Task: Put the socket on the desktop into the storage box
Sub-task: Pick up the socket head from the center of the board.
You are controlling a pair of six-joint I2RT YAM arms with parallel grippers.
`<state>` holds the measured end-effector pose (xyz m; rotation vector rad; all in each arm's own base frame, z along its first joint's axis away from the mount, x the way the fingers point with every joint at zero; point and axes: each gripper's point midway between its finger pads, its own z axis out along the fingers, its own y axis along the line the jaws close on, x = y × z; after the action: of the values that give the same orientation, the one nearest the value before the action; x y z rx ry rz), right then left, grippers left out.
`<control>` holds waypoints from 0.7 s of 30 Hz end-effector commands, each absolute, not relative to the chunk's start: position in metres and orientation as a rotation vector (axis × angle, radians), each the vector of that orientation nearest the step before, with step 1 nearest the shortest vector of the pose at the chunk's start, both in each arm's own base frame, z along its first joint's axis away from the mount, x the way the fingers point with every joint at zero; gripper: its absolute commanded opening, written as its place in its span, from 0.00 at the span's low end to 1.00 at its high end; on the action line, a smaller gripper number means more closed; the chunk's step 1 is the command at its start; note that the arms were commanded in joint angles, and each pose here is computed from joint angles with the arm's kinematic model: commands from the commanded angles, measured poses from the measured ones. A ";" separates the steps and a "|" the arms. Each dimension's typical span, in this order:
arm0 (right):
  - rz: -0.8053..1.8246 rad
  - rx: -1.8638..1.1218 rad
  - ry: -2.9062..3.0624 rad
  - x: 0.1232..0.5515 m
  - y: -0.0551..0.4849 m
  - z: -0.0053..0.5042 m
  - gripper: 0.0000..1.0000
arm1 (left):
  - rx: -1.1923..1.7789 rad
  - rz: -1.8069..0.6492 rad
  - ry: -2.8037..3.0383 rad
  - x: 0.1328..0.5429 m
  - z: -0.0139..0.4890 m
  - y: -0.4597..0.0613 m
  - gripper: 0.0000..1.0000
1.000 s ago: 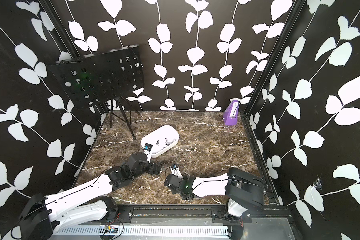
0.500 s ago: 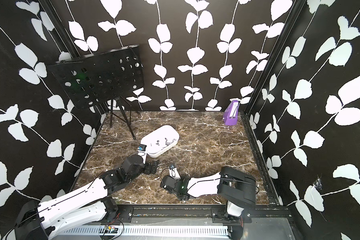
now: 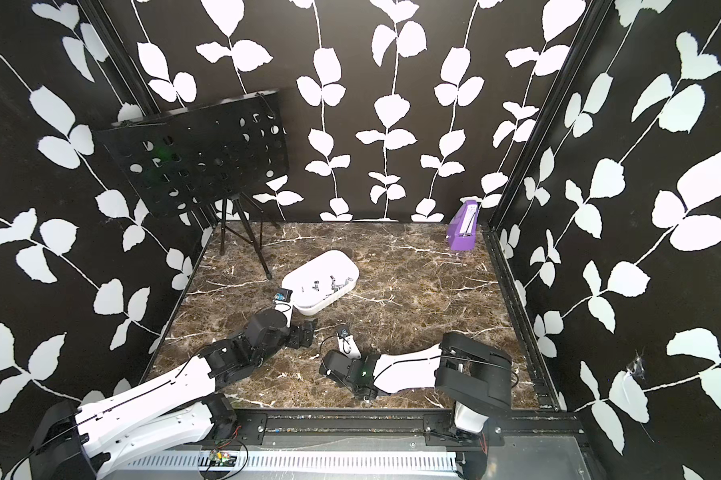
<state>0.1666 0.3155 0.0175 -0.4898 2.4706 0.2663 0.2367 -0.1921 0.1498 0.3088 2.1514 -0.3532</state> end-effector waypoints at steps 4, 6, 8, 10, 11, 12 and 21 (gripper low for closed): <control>0.234 -0.515 2.493 0.168 0.311 0.017 0.09 | 0.288 -0.334 2.148 0.236 0.147 -0.185 0.97; 0.250 -0.504 2.491 0.170 0.310 0.019 0.09 | 0.280 -0.335 2.141 0.236 0.149 -0.184 0.97; 0.266 -0.494 2.490 0.172 0.309 0.021 0.09 | 0.276 -0.344 2.135 0.235 0.151 -0.184 0.97; 0.274 -0.480 2.490 0.173 0.307 0.023 0.08 | 0.273 -0.352 2.129 0.235 0.152 -0.184 0.97; 0.274 -0.478 2.490 0.174 0.306 0.024 0.08 | 0.274 -0.353 2.127 0.235 0.152 -0.184 0.97; 0.271 -0.476 2.493 0.175 0.304 0.023 0.08 | 0.274 -0.355 2.127 0.235 0.152 -0.184 0.97; 0.322 -0.437 2.480 0.182 0.300 0.036 0.08 | 0.268 -0.357 2.115 0.235 0.154 -0.182 0.97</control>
<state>0.1804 0.3063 0.0338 -0.4414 2.4837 0.3205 0.2339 -0.1867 0.1535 0.2897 2.1284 -0.3660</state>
